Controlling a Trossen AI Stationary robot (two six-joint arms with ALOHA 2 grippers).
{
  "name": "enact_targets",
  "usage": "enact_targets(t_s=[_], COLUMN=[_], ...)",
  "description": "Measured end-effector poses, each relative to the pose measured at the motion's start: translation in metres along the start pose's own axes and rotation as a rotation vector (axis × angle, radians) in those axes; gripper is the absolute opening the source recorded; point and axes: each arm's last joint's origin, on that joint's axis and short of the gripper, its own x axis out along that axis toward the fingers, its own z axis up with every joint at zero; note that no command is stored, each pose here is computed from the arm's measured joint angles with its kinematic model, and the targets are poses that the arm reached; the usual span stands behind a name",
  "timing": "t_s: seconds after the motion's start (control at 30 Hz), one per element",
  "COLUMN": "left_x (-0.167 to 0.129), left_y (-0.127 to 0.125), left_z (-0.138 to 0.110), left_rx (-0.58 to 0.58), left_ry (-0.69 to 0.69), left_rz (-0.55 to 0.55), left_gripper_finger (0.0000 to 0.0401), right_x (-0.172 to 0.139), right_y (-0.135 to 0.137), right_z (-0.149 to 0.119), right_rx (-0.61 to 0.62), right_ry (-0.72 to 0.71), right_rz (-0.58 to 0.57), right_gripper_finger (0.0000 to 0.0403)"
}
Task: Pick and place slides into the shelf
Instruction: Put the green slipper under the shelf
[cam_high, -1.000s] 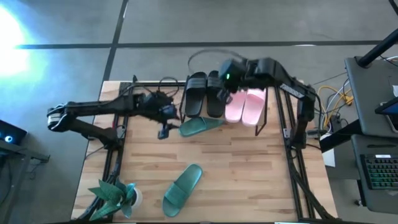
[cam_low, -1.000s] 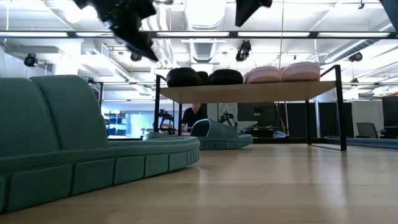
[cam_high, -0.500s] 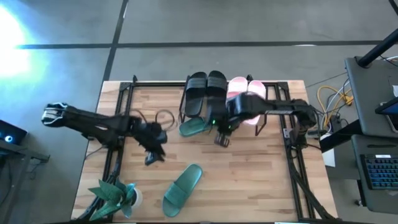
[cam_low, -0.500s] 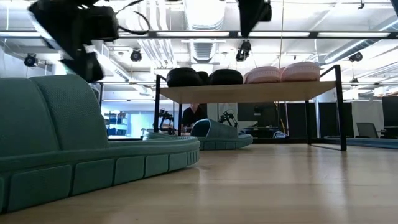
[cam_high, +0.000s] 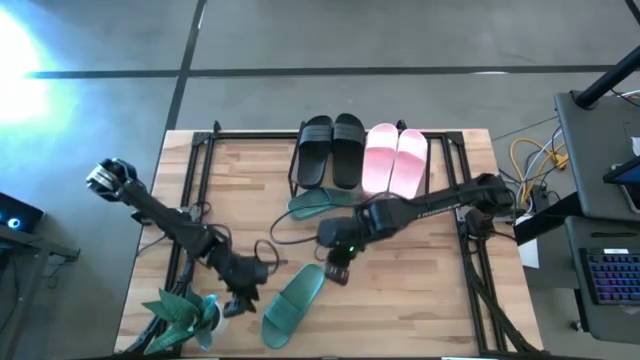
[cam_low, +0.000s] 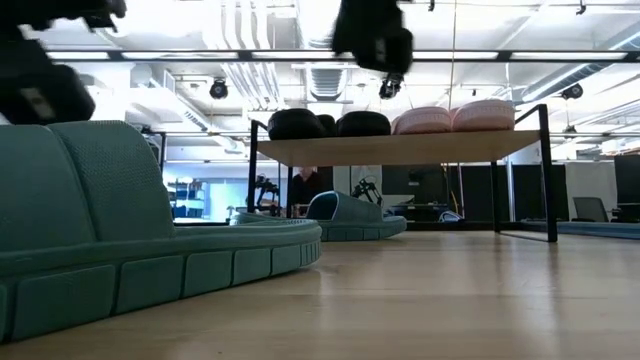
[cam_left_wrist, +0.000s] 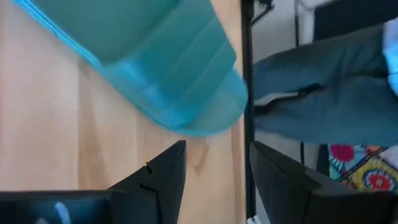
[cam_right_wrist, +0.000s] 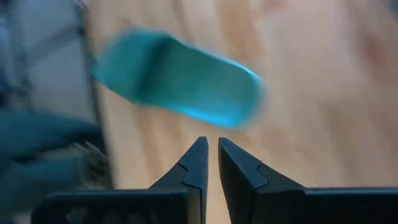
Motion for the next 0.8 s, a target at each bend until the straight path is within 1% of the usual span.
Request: enact_targets(t_s=[0.17, 0.2, 0.3, 0.4, 0.53, 0.67, 0.8], left_x=[0.02, 0.022, 0.023, 0.016, -0.007, -0.036, -0.059], left_y=[-0.006, -0.007, -0.014, -0.02, -0.033, -0.044, -0.048], left_z=[-0.013, -0.015, -0.02, -0.02, -0.016, -0.013, -0.013], left_rx=[0.031, 0.039, 0.068, 0.059, 0.053, 0.059, 0.054], left_ry=[0.086, 0.095, 0.089, 0.02, -0.118, -0.282, -0.387], left_rz=[0.022, 0.02, 0.024, 0.039, 0.025, 0.002, -0.016], left_gripper_finger=[0.0163, 0.0163, 0.0163, 0.0163, 0.0163, 0.0163, 0.0163], right_x=[0.029, 0.035, 0.057, 0.079, 0.107, 0.121, 0.136], right_y=[0.012, 0.013, 0.014, 0.018, 0.025, 0.036, 0.042], right_z=[0.006, 0.006, 0.005, -0.001, -0.01, -0.011, -0.008], right_rx=[0.145, 0.166, 0.218, 0.262, 0.256, 0.242, 0.212], right_ry=[-0.204, -0.231, -0.258, -0.214, -0.147, -0.138, -0.134], right_rz=[0.197, 0.226, 0.263, 0.278, 0.264, 0.271, 0.268], right_gripper_finger=[0.0031, 0.0032, 0.0042, 0.0067, 0.012, 0.0169, 0.0198])
